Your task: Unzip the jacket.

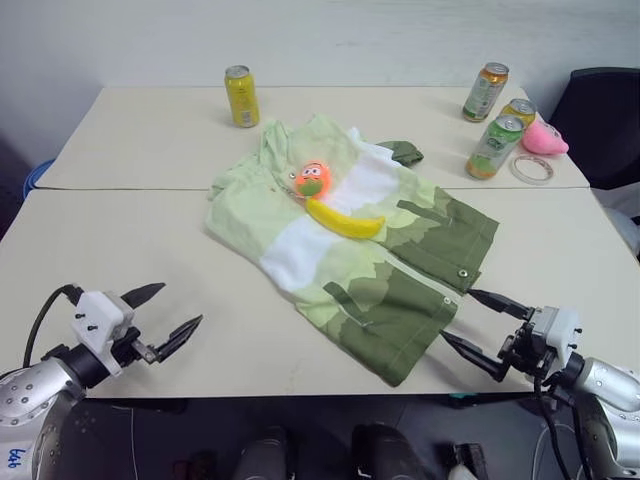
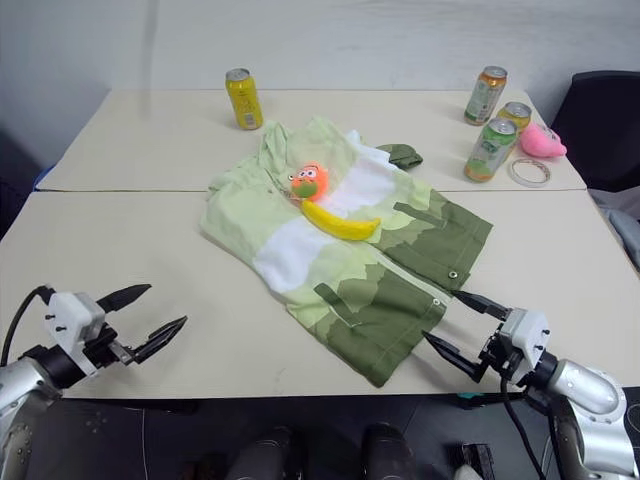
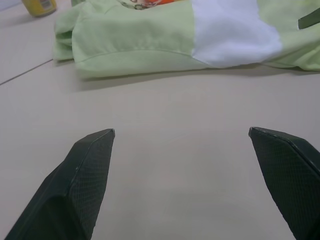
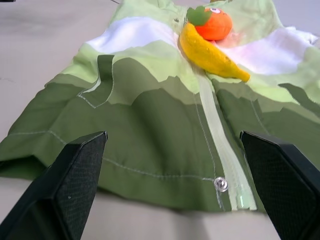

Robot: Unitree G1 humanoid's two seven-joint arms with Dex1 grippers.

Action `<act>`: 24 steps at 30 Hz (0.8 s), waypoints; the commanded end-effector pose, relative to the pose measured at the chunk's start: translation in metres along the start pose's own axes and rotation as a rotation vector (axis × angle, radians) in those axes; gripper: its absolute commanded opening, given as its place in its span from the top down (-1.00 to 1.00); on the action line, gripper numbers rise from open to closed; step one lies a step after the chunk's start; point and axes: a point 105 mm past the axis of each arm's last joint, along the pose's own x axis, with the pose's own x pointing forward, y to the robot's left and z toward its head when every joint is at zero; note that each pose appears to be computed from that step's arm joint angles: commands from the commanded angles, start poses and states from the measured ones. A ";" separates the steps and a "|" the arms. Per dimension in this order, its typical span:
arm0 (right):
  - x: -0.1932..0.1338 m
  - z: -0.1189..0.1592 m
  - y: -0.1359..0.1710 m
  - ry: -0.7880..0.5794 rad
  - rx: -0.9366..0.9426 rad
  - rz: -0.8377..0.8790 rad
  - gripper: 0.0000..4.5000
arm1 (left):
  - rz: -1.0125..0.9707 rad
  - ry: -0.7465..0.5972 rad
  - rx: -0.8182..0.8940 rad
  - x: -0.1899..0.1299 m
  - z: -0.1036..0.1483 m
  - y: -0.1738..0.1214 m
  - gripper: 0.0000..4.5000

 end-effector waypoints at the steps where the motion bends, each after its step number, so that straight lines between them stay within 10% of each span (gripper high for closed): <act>1: 0.003 0.010 0.001 -0.039 -0.036 0.004 -0.98 | -0.034 -0.026 0.022 0.002 0.014 -0.002 -1.00; 18: 0.047 0.067 -0.002 -0.345 -0.048 -0.108 -0.98 | -0.011 -0.212 -0.278 0.022 0.050 0.012 -1.00; 24: 0.064 0.092 -0.013 -0.439 -0.075 -0.149 -0.98 | 0.164 0.027 -0.512 0.079 0.025 0.041 -1.00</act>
